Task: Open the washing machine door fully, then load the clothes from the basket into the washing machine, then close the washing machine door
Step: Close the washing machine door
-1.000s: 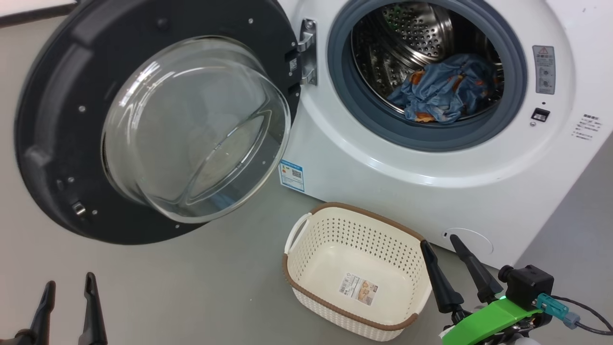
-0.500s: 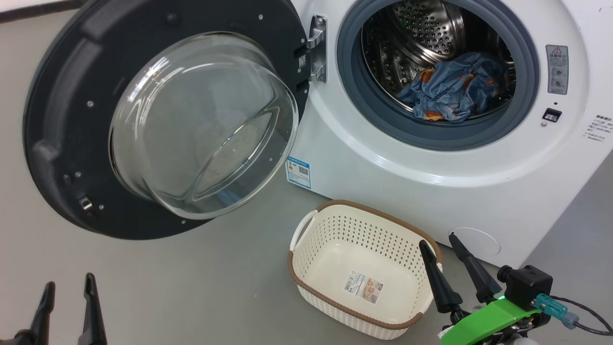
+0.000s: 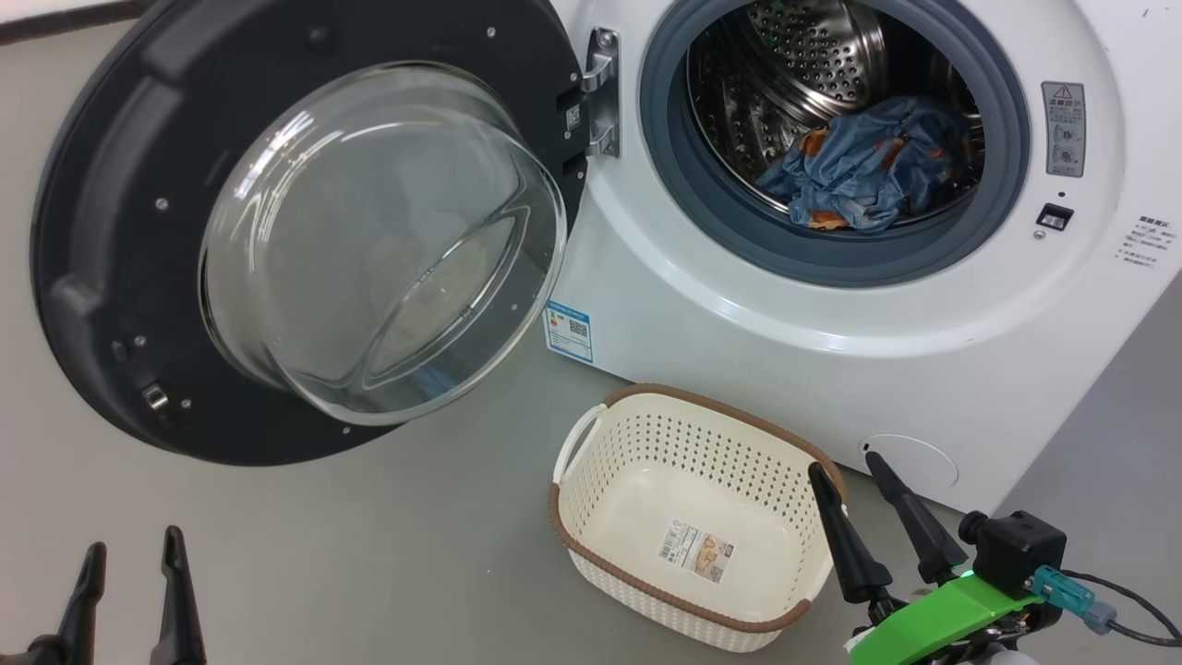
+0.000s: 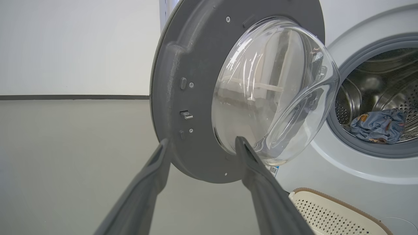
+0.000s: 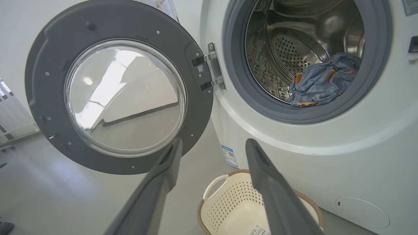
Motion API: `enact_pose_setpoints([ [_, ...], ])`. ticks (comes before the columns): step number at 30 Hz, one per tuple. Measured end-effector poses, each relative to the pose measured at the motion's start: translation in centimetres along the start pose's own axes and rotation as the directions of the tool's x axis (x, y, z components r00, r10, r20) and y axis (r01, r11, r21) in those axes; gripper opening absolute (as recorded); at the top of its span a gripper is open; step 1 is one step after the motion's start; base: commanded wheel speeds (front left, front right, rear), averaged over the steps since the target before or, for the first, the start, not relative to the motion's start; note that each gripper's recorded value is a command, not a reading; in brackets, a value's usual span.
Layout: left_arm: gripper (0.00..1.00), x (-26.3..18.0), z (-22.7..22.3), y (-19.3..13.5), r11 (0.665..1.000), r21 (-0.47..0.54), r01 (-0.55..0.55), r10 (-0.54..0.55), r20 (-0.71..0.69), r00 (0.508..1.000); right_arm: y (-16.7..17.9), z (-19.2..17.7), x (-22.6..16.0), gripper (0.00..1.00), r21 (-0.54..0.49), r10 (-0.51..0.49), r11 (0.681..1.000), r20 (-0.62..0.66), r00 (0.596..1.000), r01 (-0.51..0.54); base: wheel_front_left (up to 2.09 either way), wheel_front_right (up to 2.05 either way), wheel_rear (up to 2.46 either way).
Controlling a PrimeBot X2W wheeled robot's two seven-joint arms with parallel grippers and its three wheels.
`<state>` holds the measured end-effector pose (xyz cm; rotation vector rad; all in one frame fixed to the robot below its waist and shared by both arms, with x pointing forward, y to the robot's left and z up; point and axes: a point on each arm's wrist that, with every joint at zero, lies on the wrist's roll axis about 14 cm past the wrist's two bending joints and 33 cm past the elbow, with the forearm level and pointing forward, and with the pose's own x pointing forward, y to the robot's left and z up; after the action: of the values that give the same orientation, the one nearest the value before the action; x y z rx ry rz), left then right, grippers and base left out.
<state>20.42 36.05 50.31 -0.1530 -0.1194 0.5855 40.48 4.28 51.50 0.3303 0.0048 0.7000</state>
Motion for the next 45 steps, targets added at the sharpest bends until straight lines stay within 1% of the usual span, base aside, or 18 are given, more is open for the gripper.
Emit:
enact_pose_setpoints([
  [9,1.0,0.2,-0.1,-0.2,1.0,0.003,0.005,-0.005,-0.005,1.0,-0.3,-0.1,0.0,1.0,0.003,-0.008,1.0,-0.001,1.0,0.008,0.0,0.0,0.0],
  [10,0.96,0.3,-0.1,-0.2,1.0,0.004,0.006,-0.006,-0.004,1.0,-0.3,-0.1,-0.1,1.0,0.003,-0.009,1.0,-0.002,1.0,0.009,0.0,0.0,0.0],
  [12,0.69,0.4,0.0,-0.2,1.0,0.006,0.007,-0.007,-0.003,1.0,-0.4,-0.2,0.0,1.0,0.005,-0.01,1.0,-0.002,1.0,0.01,0.0,0.0,0.0],
  [13,0.46,0.6,0.1,-0.2,1.0,0.006,0.008,-0.008,0.002,1.0,-0.4,-0.2,0.0,1.0,0.006,-0.01,1.0,-0.003,1.0,0.01,0.0,0.0,0.0],
  [14,0.32,0.7,0.3,-0.3,1.0,0.008,0.009,-0.009,0.006,1.0,-0.4,-0.2,0.0,1.0,0.007,-0.01,1.0,-0.003,1.0,0.01,0.0,0.0,0.0],
  [15,0.04,0.8,0.3,-0.2,1.0,0.01,0.01,-0.01,0.007,1.0,-0.3,-0.2,0.0,1.0,0.009,-0.01,1.0,-0.003,1.0,0.01,0.0,0.0,0.0],
  [16,0.0,0.8,0.4,-0.1,1.0,0.014,0.01,-0.01,0.006,1.0,-0.3,-0.3,0.0,1.0,0.01,-0.011,1.0,-0.003,1.0,0.011,0.0,0.0,0.0],
  [21,0.0,1.2,1.1,0.1,0.999,0.036,0.018,-0.019,0.021,1.0,-0.5,-0.5,0.1,1.0,0.014,-0.014,1.0,-0.009,1.0,0.014,0.0,0.0,0.0],
  [26,0.0,3.0,3.9,0.2,0.999,0.038,0.031,-0.034,0.084,0.996,-0.7,-0.8,0.2,1.0,0.017,-0.017,1.0,-0.015,1.0,0.017,0.0,0.0,0.0],
  [30,0.0,4.4,6.7,0.8,0.999,0.042,0.033,-0.039,0.146,0.989,-0.9,-1.1,0.3,1.0,0.021,-0.02,1.0,-0.023,1.0,0.02,0.0,0.0,0.0],
  [34,0.0,6.0,10.3,1.4,0.999,0.033,0.037,-0.043,0.211,0.977,-0.9,-0.8,0.7,1.0,0.017,-0.017,1.0,-0.013,1.0,0.017,0.0,0.0,0.0],
  [39,0.0,8.3,14.9,2.4,0.999,0.032,0.036,-0.043,0.274,0.961,-1.3,-1.5,0.6,1.0,0.019,-0.023,1.0,-0.027,0.999,0.024,0.0,0.0,0.0],
  [42,0.0,9.7,16.9,3.2,0.999,-0.013,0.03,-0.025,0.295,0.955,-1.5,-1.8,0.5,1.0,0.025,-0.03,0.999,-0.036,0.999,0.031,0.0,0.0,0.0],
  [45,0.0,11.3,17.9,4.1,0.991,-0.131,0.028,0.01,0.282,0.959,-1.8,-1.5,0.8,1.0,0.025,-0.036,0.999,-0.026,0.999,0.037,0.0,0.0,0.0],
])
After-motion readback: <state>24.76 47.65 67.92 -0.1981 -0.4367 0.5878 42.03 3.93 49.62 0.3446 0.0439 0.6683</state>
